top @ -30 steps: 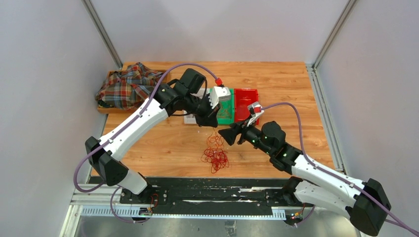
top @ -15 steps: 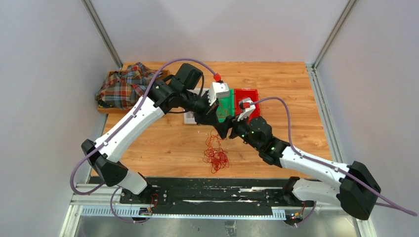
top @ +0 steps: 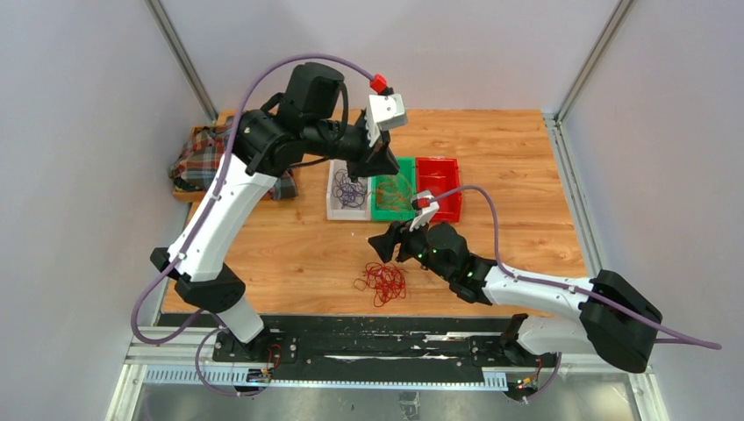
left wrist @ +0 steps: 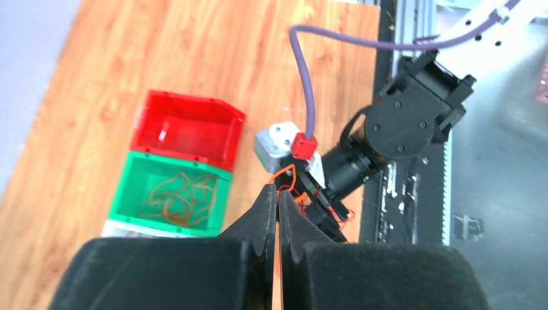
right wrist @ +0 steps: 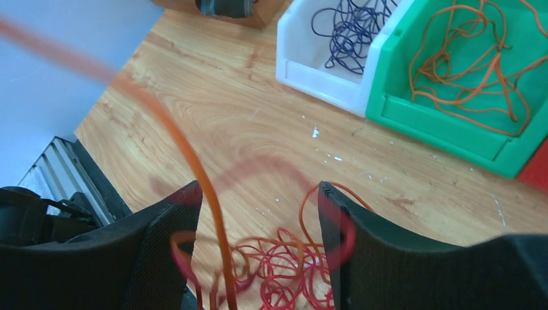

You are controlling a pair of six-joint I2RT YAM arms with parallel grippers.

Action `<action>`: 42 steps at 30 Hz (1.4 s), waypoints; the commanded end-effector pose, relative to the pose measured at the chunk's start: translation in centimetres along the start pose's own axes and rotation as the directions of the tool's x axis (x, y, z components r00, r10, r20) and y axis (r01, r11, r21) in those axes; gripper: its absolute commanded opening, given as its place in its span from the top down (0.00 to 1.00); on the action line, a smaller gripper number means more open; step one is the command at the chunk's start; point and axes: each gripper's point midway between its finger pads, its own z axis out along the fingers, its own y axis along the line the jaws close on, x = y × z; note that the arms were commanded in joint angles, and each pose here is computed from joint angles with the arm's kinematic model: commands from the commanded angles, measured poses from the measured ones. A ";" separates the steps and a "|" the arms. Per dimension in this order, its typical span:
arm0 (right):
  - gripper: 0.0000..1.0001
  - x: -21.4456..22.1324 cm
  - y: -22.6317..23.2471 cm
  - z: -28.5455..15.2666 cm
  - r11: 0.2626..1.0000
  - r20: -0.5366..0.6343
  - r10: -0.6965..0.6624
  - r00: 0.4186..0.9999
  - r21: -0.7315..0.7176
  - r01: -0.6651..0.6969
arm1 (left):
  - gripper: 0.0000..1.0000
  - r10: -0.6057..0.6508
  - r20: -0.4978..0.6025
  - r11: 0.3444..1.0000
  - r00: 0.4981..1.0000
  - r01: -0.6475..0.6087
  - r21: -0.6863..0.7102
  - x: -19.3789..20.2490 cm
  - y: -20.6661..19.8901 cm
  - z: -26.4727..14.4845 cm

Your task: Untangle the cables

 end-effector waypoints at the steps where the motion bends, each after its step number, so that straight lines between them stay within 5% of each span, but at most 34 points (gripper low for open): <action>1: 0.34 1.1 -1.2 -0.6 0.998 0.005 0.022 1.000 0.053 -0.022 | 1.00 0.081 0.064 0.992 0.995 -0.074 -0.103 -3.3 0.7 -2.5; 9: 0.35 3.3 -3.1 -1.5 0.990 -0.039 0.055 0.998 0.129 -0.050 | 1.00 0.273 0.185 0.909 0.944 -0.190 -0.371 -9.9 2.8 -8.2; 22: 0.35 5.1 -3.7 -2.1 0.985 -0.081 0.104 0.991 0.147 -0.091 | 1.00 0.454 0.278 0.732 0.846 -0.177 -0.658 -14.8 4.1 -15.5; 31: 0.34 1.2 -4.4 -3.8 0.978 0.020 0.059 0.998 0.201 -0.062 | 1.00 0.347 0.252 0.799 0.903 -0.144 -0.584 -11.2 4.8 -11.6; 37: 0.19 -2.4 -6.8 -6.2 0.949 0.070 0.035 0.997 0.312 -0.055 | 1.00 0.290 0.200 0.833 0.936 -0.144 -0.534 -7.2 6.3 -7.0; 42: 0.16 -5.2 -9.0 -7.7 0.915 0.115 0.015 0.993 0.400 -0.060 | 1.00 0.205 0.144 0.842 0.968 -0.100 -0.530 -3.5 8.6 -3.2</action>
